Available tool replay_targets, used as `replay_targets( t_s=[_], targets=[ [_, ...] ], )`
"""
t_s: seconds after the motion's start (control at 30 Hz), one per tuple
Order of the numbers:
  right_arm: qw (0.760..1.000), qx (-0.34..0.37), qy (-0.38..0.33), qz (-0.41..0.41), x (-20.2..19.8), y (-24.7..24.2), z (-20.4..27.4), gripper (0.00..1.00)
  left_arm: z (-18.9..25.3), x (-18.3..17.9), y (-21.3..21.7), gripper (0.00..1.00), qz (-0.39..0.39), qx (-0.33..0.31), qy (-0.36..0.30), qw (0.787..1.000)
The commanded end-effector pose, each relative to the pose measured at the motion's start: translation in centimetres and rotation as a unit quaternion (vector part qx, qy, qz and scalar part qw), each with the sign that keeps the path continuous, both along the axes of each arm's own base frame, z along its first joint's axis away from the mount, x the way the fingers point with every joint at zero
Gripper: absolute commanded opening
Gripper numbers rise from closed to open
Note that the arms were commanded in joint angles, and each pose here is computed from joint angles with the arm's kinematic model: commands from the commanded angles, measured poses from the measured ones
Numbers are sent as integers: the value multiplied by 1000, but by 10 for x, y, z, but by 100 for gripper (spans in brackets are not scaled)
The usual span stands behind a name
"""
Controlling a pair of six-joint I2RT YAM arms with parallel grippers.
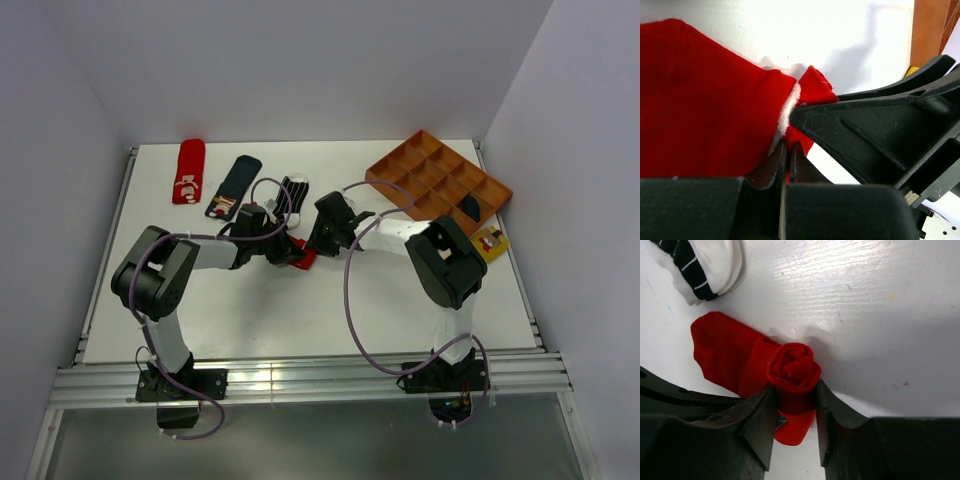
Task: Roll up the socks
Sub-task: Roll the sock at the center of the board.
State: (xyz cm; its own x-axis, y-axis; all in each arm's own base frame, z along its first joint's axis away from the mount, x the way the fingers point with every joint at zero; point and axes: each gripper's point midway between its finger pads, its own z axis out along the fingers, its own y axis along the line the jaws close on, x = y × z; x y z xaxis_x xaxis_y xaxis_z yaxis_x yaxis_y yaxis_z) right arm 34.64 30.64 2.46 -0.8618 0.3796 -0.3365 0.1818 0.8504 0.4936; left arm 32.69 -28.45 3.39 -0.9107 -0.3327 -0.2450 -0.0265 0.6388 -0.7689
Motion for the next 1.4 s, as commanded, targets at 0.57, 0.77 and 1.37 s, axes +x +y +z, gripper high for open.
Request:
replay_targets(
  t_s=[0.57, 0.77, 1.37],
  targets=[
    [994, -93, 58, 13, -10, -18, -26, 0, 35, -8, 29, 52, 55, 223, -203, 952],
    [993, -93, 63, 19, -11, -16, -25, 0, 73, -20, 11, 55, 48, 251, -330, 909],
    [993, -94, 67, 29, -12, -13, -22, 0, 43, -19, -26, 51, 9, 349, -393, 851]
  ],
)
